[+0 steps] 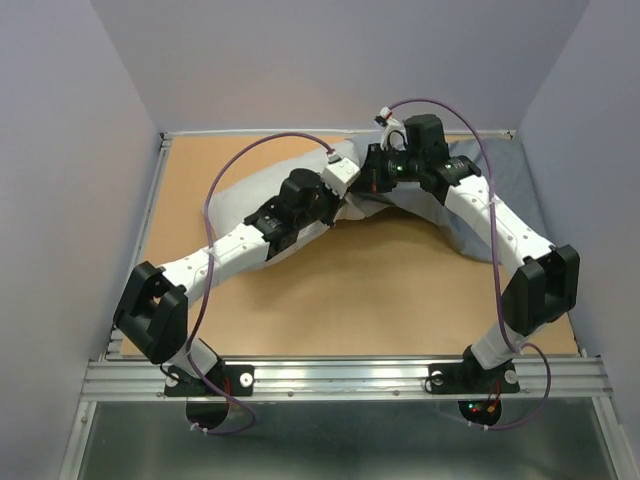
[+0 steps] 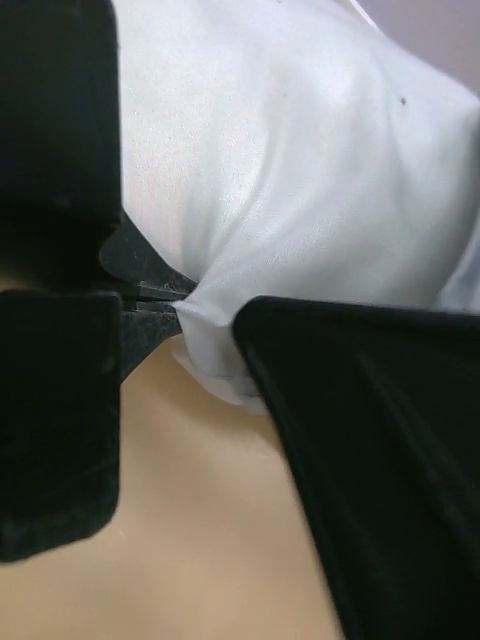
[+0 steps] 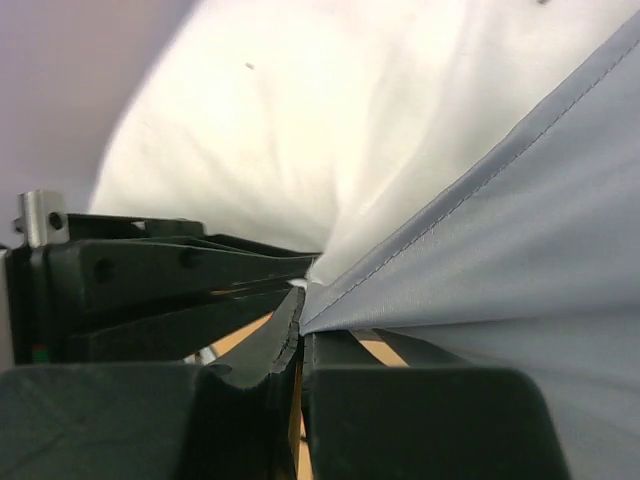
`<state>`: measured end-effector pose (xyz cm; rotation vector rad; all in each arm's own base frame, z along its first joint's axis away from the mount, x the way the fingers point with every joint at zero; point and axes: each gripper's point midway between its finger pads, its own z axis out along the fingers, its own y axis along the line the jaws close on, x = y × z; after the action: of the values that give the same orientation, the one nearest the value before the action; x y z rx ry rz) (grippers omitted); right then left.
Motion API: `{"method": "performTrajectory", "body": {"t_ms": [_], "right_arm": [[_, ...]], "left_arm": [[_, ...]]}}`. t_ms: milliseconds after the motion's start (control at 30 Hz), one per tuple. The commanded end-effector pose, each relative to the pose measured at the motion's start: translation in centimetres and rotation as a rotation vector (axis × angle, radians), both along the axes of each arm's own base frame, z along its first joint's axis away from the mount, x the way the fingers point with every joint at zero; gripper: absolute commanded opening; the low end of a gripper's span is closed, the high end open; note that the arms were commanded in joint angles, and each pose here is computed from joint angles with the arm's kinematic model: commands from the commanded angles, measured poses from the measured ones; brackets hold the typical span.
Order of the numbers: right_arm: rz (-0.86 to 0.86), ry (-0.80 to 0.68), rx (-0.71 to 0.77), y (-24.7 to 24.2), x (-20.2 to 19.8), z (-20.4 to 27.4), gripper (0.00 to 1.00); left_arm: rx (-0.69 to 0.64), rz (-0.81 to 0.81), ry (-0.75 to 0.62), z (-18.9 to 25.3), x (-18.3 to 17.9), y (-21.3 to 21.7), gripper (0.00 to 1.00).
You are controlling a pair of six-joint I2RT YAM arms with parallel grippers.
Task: Put the pillow into the pillowcase
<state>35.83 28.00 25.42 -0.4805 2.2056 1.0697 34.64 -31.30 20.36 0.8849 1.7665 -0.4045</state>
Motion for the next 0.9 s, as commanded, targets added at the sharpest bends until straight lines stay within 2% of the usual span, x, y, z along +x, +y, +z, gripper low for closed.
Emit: {"method": "performTrajectory", "body": {"t_ms": [0, 67, 167, 200, 267, 333, 433, 467, 500, 533, 567, 600, 633, 667, 700, 800, 833, 867], "right_arm": [[0.090, 0.039, 0.247, 2.9, -3.8, 7.8, 0.00], [0.065, 0.107, 0.223, 2.2, -4.8, 4.6, 0.00], [0.020, 0.176, 0.139, -0.1, -5.6, -1.4, 0.01], [0.012, 0.199, 0.129, -0.8, -5.9, -2.5, 0.01], [0.048, 0.218, 0.118, -1.1, -7.2, -3.9, 0.00], [0.074, 0.204, 0.130, -1.0, -8.2, -3.3, 0.02], [0.082, 0.195, 0.082, -1.9, -9.0, -4.1, 0.18], [0.094, 0.173, 0.043, -2.7, -9.5, -3.8, 0.34], [0.097, 0.155, 0.028, -3.1, -9.6, -3.1, 0.44], [0.083, 0.132, 0.006, -3.5, -9.4, -2.5, 0.52], [0.085, 0.112, -0.028, -4.2, -9.6, -1.9, 0.62], [0.064, 0.069, -0.045, -4.6, -8.8, -0.6, 0.65], [0.021, -0.028, -0.042, -5.2, -7.0, 2.9, 0.68], [-0.037, -0.095, -0.075, -6.2, -5.1, 4.3, 0.70], [-0.104, -0.169, -0.076, -7.4, -2.4, 7.0, 0.71], [-0.245, -0.278, -0.172, -10.0, 3.5, 8.8, 0.71], [-0.265, -0.260, -0.222, -10.0, 6.3, 6.9, 0.71], [-0.316, -0.329, -0.258, -10.7, 8.5, 8.5, 0.71]], "left_arm": [[-0.411, 0.011, 0.023, 9.6, 0.2, -2.7, 0.00], [-0.458, 0.047, 0.087, 8.9, 0.4, -2.3, 0.00], [-0.441, 0.070, 0.178, 5.2, -0.2, -1.5, 0.00], [-0.435, 0.084, 0.235, 3.4, -0.5, -0.9, 0.00], [-0.435, 0.078, 0.259, 2.7, -1.2, -0.5, 0.00], [-0.423, 0.045, 0.282, 1.7, -2.2, -0.6, 0.00], [-0.322, -0.058, 0.264, 0.2, -3.9, -1.4, 0.00], [-0.246, -0.132, 0.262, -1.1, -5.3, -1.6, 0.00], [-0.231, -0.142, 0.290, -1.6, -5.9, -1.4, 0.04], [-0.167, -0.226, 0.250, -2.0, -6.9, -1.4, 0.22], [-0.129, -0.299, 0.218, -1.7, -8.1, -1.3, 0.32], [-0.066, -0.337, 0.241, -2.5, -9.5, -0.5, 0.43], [-0.046, -0.396, 0.231, -2.0, -10.7, -0.3, 0.53], [-0.001, -0.480, 0.131, -0.5, -11.4, 0.4, 0.92], [0.023, -0.526, 0.141, 0.0, -12.6, 1.0, 0.99], [0.036, -0.537, 0.093, 2.5, -13.0, 2.4, 0.99], [0.020, -0.526, 0.068, 4.0, -12.6, 2.5, 0.99], [0.014, -0.496, 0.060, 4.7, -11.8, 3.0, 0.99]]}}
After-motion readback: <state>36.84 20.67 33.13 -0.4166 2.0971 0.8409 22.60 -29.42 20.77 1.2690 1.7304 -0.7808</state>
